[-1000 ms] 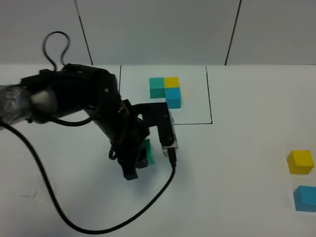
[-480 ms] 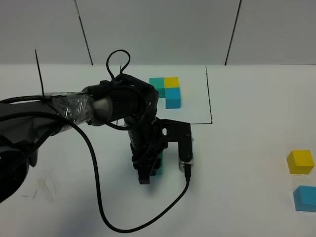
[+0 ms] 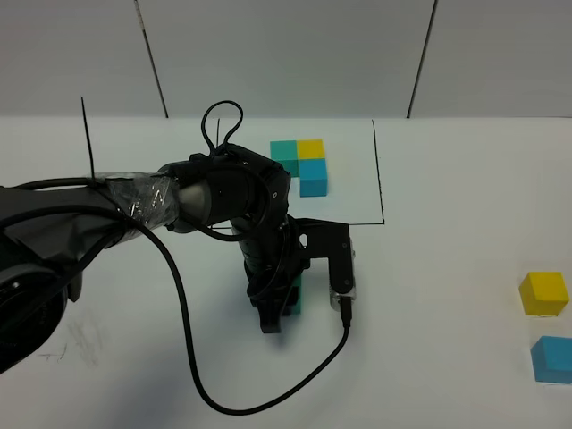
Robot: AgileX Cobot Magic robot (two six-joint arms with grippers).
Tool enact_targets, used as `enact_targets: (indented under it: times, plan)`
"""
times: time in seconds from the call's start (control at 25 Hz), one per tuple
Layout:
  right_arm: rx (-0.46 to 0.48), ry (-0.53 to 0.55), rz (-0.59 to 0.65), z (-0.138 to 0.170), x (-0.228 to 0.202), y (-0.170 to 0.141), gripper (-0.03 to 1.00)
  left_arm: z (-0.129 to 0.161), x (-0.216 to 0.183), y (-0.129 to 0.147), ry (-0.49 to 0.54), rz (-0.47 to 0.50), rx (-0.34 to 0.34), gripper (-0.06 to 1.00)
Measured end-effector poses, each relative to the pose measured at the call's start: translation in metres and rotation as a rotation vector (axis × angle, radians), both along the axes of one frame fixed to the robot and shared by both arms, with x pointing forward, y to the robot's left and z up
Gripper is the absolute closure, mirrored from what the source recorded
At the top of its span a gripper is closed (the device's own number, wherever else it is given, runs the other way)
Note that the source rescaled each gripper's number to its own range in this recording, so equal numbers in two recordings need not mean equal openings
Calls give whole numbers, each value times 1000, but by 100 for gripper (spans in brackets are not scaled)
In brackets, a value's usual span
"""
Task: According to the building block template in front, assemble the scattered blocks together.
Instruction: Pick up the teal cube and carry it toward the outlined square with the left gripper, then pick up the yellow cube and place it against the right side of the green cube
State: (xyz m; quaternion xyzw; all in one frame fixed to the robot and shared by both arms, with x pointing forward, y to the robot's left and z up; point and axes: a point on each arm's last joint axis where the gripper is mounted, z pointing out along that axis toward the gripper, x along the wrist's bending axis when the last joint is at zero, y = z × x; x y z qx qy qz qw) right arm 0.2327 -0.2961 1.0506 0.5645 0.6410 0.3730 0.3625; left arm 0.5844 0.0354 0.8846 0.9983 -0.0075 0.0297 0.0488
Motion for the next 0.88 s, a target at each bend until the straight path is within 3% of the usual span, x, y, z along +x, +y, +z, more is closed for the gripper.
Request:
enact_targets:
  times: [0.08, 0.12, 0.16, 0.28, 0.36, 0.4, 0.64, 0.88]
  plan:
    - [0, 0, 0, 0, 0, 0, 97, 0, 0, 0, 4, 24, -5, 91]
    - [0, 0, 0, 0, 0, 0, 97, 0, 0, 0, 5, 37, -7, 83]
    - [0, 0, 0, 0, 0, 0, 97, 0, 0, -1, 7, 50, -9, 72]
    - [0, 0, 0, 0, 0, 0, 97, 8, 0, 0, -1, 77, -20, 23]
    - [0, 0, 0, 0, 0, 0, 97, 26, -1, 0, -25, 99, -42, 2]
    - [0, 0, 0, 0, 0, 0, 97, 39, -2, 1, -44, 113, -62, -3]
    - [0, 0, 0, 0, 0, 0, 97, 154, -19, 16, -226, 273, -245, -6]
    - [0, 0, 0, 0, 0, 0, 97, 281, -63, 72, -567, 449, -397, -5]
